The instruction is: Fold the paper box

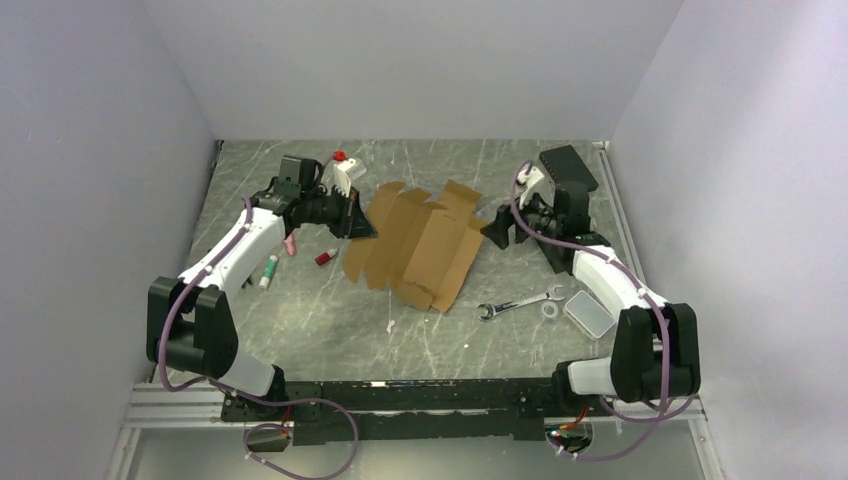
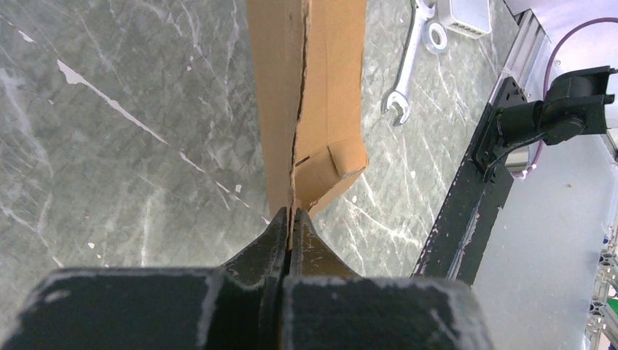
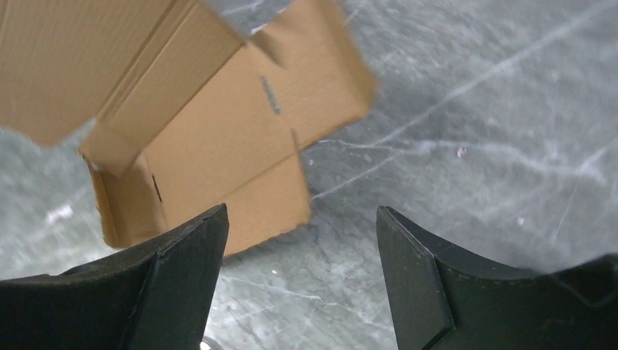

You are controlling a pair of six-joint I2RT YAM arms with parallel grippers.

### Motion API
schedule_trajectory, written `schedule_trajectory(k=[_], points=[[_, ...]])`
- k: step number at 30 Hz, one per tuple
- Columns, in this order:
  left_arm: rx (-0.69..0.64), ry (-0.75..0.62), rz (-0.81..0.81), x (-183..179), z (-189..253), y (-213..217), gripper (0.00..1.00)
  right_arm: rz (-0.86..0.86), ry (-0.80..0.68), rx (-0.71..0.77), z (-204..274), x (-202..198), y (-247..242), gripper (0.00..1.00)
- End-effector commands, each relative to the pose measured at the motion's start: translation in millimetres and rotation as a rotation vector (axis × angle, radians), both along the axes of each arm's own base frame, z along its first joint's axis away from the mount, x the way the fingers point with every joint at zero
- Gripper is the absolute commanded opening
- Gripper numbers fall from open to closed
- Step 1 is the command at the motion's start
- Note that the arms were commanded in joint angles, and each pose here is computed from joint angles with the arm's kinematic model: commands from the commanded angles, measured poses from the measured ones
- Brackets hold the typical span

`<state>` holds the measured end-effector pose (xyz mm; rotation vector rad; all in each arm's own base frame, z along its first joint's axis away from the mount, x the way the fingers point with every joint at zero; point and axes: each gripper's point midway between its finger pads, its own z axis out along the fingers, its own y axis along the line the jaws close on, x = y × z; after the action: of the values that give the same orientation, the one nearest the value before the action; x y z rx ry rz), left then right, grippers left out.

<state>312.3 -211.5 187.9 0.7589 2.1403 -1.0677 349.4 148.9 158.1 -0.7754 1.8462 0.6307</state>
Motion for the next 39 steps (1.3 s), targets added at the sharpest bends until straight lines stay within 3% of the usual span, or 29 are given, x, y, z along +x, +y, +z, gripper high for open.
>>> schedule_trajectory(k=[1,8,14,17,24,26,32,39], points=[[-0.041,-0.084,-0.047,-4,18,-6,0.0,-0.163,0.159,0.264,17,16,-5,0.76],[-0.031,-0.106,-0.037,-3,20,-4,0.0,-0.133,0.336,0.345,-18,9,8,0.69],[-0.036,-0.11,-0.036,-3,22,-4,0.0,-0.081,0.394,0.351,-29,2,22,0.57],[-0.043,-0.108,-0.037,-3,23,-5,0.0,-0.041,0.402,0.327,-33,-4,35,0.45],[-0.07,-0.114,-0.053,-6,28,-8,0.0,-0.036,0.378,0.293,-28,0,42,0.09],[-0.096,-0.112,-0.074,-10,32,-11,0.0,-0.044,0.354,0.297,-18,2,41,0.04],[-0.182,-0.101,-0.143,-20,44,-20,0.0,-0.042,0.311,0.329,6,1,42,0.03],[-0.193,-0.052,-0.134,-20,39,-22,0.0,-0.054,0.359,0.337,-3,1,43,0.11]])
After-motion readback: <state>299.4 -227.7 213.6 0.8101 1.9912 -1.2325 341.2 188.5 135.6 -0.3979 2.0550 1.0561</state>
